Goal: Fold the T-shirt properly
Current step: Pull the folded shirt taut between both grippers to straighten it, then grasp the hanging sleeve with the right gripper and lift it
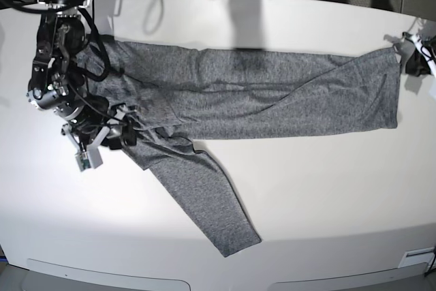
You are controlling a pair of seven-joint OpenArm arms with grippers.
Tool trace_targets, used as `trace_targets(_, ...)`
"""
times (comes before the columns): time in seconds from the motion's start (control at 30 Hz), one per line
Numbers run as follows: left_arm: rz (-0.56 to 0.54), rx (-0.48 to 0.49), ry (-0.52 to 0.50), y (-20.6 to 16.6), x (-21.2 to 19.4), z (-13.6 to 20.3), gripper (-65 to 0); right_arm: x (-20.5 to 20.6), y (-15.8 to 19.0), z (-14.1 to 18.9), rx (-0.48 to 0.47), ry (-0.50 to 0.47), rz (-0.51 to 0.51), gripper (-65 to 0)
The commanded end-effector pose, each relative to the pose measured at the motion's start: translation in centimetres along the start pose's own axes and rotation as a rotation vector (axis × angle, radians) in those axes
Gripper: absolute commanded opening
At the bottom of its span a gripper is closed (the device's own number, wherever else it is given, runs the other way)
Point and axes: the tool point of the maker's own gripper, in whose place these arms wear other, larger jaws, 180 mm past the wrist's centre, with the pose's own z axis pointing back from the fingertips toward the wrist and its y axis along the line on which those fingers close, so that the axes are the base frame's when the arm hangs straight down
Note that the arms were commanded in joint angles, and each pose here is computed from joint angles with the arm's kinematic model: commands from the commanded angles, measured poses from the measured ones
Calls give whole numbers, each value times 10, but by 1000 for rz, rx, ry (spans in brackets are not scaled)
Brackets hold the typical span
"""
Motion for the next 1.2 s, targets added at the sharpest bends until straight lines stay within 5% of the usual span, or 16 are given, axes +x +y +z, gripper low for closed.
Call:
trace_targets(0.0,-9,-1,-74,3,23,4,-650,33,-3,3,-1,-111,27,-371)
trace_targets(0.13,17,-12,-134,-4,40,-5,-650,59,-9,7,-37,-244,58,-314)
trace_targets(0.2,35,-20,-185,-8,51,-8,-625,52,-25,2,-125,-196,70,-314)
trace_targets(0.33,85,-41,-349,-21,78,-12,-471,31,-60,-17,-239,-62,11,-314)
trace_targets(0.5,44,13,-383,-24,97,-28,-467,17,-75,-48,-205,72,-114,-314)
trace_targets(0.63,21,41,-383,-23,116,-37,-467,23,-76,-63,-180,80,-164,-314)
trace_targets(0.87,30,32,-420,-24,135,-37,-470,81,-7,-94,50,-46,-95,-348)
trace_targets(1.03,64,-10,-344,-31,121,-42,-470,109,38,-132,24,-118,-4,-361)
trace_targets(1.17,92,-51,-298,-38,113,-44,-470,100,66,-165,27,-61,-10,-364)
